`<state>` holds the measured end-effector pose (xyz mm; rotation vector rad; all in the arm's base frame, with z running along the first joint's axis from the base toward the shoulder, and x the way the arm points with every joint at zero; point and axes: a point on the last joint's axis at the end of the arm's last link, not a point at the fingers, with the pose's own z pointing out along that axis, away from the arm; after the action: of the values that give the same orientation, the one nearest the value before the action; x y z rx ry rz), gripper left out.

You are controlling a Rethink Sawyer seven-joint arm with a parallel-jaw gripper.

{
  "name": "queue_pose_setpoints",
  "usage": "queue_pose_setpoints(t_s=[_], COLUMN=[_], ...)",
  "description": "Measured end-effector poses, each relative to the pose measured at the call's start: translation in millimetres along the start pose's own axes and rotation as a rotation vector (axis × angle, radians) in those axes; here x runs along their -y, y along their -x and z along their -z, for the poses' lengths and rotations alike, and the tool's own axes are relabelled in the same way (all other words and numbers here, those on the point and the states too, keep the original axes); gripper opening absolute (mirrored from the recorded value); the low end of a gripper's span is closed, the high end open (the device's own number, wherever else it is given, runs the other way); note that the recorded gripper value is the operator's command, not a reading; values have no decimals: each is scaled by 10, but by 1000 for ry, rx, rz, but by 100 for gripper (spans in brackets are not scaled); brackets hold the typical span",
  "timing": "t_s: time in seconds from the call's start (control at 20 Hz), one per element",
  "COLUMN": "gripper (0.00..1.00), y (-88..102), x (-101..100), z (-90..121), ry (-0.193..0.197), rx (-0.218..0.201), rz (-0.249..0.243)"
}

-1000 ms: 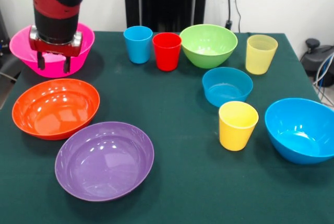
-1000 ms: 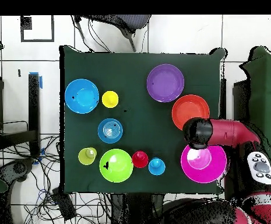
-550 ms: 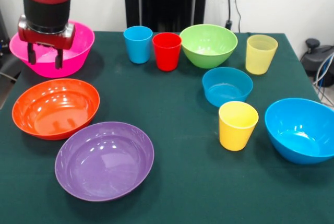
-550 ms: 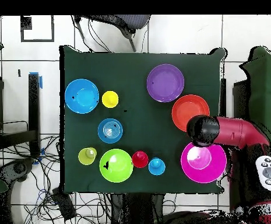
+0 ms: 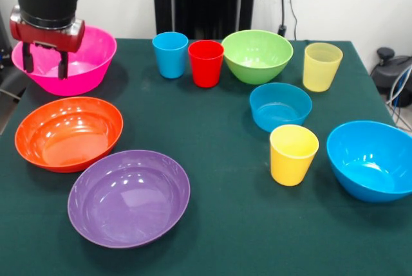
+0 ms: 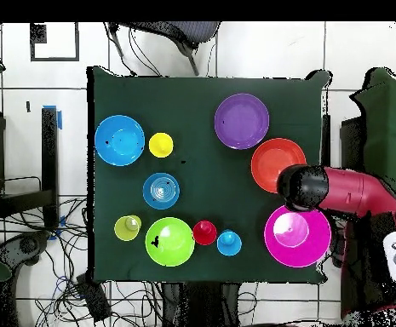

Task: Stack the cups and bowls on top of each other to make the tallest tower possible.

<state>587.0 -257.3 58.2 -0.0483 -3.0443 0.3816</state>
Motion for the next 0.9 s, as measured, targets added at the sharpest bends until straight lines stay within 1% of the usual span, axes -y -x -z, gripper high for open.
queue_pose_setpoints(t_s=[0.25, 0.45, 0.9], gripper=[100, 100, 100], y=[12, 11, -5], x=[92, 122, 92], z=[62, 53, 19], ry=[5, 12, 24], rx=[15, 18, 14], rz=[-16, -23, -21])
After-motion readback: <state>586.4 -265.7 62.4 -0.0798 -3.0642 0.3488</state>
